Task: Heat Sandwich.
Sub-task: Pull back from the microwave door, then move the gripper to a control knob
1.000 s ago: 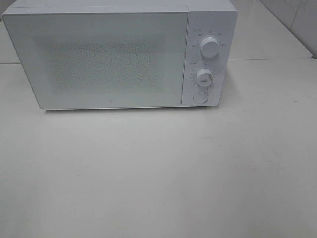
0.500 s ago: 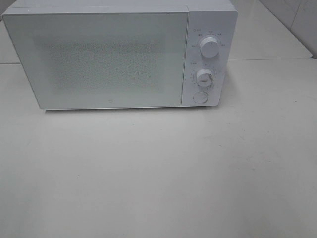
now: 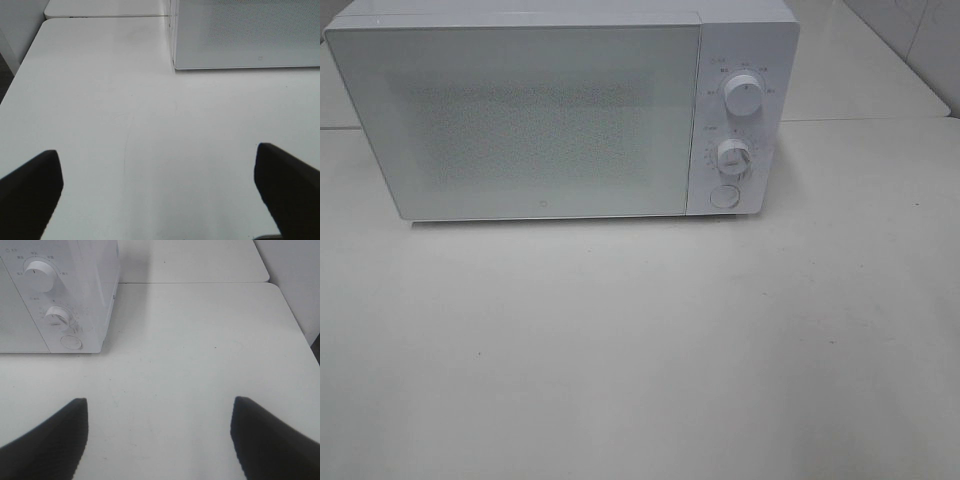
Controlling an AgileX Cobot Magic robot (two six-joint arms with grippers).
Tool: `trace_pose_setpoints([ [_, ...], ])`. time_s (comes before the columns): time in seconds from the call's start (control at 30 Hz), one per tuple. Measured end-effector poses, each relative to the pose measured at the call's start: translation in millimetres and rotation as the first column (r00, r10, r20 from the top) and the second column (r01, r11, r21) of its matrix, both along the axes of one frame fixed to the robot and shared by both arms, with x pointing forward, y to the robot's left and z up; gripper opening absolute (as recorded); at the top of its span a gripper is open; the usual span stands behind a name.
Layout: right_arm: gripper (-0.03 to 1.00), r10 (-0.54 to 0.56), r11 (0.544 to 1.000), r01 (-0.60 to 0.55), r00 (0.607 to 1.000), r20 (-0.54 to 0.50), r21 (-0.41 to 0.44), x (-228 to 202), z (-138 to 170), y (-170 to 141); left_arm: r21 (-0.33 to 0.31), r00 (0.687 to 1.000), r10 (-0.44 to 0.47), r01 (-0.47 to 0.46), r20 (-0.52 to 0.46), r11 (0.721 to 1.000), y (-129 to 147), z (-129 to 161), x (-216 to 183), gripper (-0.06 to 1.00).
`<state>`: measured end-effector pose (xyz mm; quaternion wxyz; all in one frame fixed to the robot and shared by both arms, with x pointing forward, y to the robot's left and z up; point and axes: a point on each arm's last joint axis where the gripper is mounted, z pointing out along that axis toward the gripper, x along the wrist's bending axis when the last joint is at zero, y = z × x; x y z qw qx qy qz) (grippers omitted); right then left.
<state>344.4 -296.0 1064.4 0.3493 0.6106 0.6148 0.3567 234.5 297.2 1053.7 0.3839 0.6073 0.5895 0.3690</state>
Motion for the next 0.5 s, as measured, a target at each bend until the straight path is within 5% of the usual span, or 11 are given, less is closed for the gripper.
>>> trace_pose_setpoints([
  [0.5, 0.75, 0.016, 1.0, -0.016, 1.0, 0.01, 0.005, 53, -13, 4, 0.0, 1.0, 0.0, 0.0, 0.0, 1.0, 0, 0, 0, 0.98],
])
